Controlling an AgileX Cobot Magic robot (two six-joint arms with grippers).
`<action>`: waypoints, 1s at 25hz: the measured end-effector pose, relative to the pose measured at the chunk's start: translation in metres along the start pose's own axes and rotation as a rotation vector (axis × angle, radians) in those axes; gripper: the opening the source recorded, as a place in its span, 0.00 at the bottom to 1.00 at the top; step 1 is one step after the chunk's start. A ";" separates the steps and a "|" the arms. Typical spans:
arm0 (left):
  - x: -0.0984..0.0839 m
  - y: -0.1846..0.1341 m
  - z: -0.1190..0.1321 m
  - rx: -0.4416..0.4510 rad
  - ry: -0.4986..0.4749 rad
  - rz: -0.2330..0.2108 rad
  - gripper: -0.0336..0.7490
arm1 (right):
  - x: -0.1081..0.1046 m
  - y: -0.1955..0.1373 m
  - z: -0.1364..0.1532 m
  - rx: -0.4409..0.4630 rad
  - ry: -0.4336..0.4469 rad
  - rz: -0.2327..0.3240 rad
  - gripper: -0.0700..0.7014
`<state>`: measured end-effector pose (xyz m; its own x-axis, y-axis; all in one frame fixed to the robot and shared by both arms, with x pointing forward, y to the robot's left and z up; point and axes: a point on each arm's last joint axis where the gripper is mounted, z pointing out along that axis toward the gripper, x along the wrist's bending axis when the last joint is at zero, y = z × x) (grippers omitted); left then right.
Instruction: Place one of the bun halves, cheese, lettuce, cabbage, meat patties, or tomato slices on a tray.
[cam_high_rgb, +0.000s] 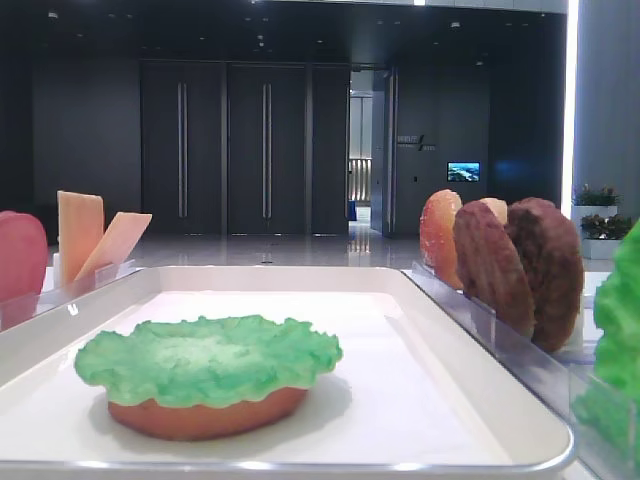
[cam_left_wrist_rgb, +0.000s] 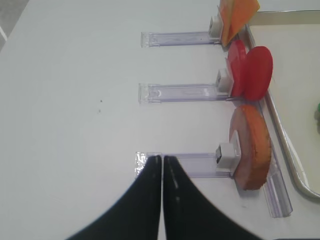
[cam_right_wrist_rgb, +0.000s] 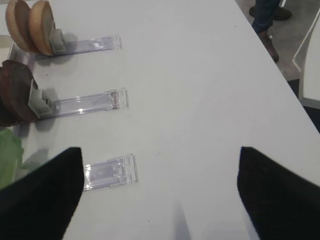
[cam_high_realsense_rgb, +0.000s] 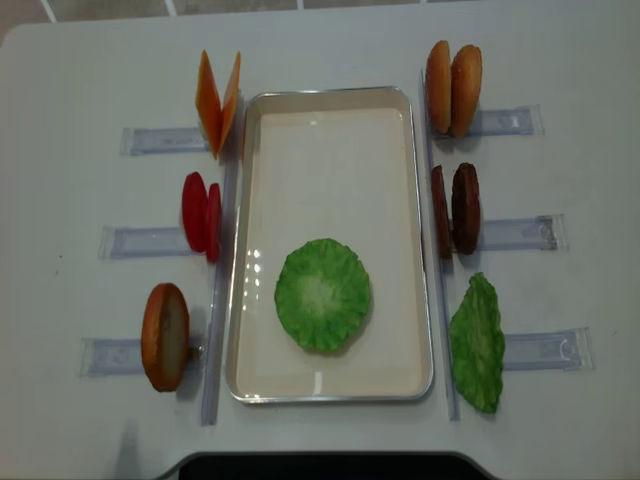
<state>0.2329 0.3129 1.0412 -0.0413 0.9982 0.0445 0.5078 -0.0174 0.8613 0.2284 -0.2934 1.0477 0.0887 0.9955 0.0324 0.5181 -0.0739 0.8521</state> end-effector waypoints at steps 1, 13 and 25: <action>0.000 0.000 0.000 0.000 0.000 0.000 0.04 | 0.000 0.000 0.000 -0.001 0.000 0.000 0.86; 0.000 0.000 0.000 0.000 0.000 0.000 0.04 | 0.000 0.001 0.000 -0.016 0.000 0.000 0.86; 0.000 0.000 0.000 0.000 0.000 0.000 0.04 | 0.000 0.001 0.000 -0.016 0.000 0.000 0.84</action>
<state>0.2329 0.3129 1.0412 -0.0413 0.9982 0.0445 0.5078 -0.0174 0.8613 0.2292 -0.2935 1.0482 0.0888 0.9955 0.0323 0.5045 -0.0729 0.8603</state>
